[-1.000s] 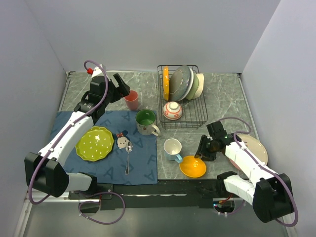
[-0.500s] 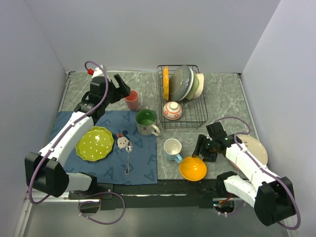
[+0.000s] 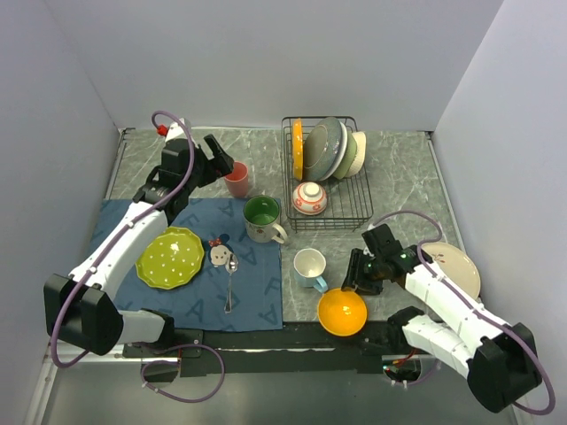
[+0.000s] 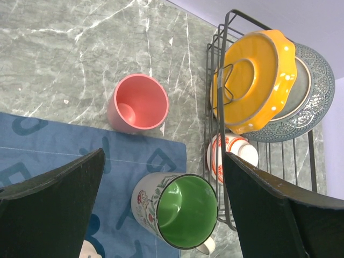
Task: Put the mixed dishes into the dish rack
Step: Grab a bowl with the right arm
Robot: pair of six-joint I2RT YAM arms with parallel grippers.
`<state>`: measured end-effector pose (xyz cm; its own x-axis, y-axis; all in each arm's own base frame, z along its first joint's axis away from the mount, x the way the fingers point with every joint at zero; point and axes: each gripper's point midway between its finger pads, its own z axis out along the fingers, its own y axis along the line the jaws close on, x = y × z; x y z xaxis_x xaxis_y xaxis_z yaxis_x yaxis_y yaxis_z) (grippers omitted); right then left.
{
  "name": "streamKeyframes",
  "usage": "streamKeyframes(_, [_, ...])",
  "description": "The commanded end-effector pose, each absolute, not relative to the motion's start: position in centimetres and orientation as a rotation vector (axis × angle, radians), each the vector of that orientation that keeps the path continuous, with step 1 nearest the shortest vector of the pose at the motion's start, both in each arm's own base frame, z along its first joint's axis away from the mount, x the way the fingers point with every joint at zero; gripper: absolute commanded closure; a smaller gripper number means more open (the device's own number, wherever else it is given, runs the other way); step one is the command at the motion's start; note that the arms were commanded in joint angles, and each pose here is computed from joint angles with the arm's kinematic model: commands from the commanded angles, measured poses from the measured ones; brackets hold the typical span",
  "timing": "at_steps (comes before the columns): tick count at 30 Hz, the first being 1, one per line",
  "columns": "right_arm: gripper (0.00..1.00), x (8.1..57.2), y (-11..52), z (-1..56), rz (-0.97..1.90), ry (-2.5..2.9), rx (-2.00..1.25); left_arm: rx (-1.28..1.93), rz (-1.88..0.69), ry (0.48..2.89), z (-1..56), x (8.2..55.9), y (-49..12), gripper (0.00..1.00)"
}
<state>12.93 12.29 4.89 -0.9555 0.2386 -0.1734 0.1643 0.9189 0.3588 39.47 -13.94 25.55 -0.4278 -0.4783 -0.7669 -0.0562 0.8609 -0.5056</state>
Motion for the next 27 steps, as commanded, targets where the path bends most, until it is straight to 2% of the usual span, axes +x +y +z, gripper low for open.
streamKeyframes(1, [0.49,11.3,11.8,4.9,0.482,2.898,0.336,-0.368,-0.524,1.904,27.6,39.5,-13.9,0.03])
streamKeyframes(5, [0.46,10.8,11.8,5.2,0.502,2.890,0.315,-0.366,-0.529,1.908,27.4,39.6,-14.0,0.03])
streamKeyframes(10, [0.34,10.5,12.6,6.0,0.594,2.859,0.264,-0.364,-0.534,1.910,27.4,39.5,-14.1,0.03])
streamKeyframes(12, [0.33,10.3,12.8,6.0,0.618,2.851,0.244,-0.366,-0.535,1.909,27.3,39.5,-14.1,0.03])
streamKeyframes(24, [0.46,9.1,11.9,4.2,0.519,2.910,0.303,-0.362,-0.540,1.913,27.1,39.5,-14.2,0.03])
streamKeyframes(27, [0.53,9.1,11.7,4.0,0.494,2.917,0.309,-0.363,-0.538,1.914,27.1,39.5,-14.2,0.03])
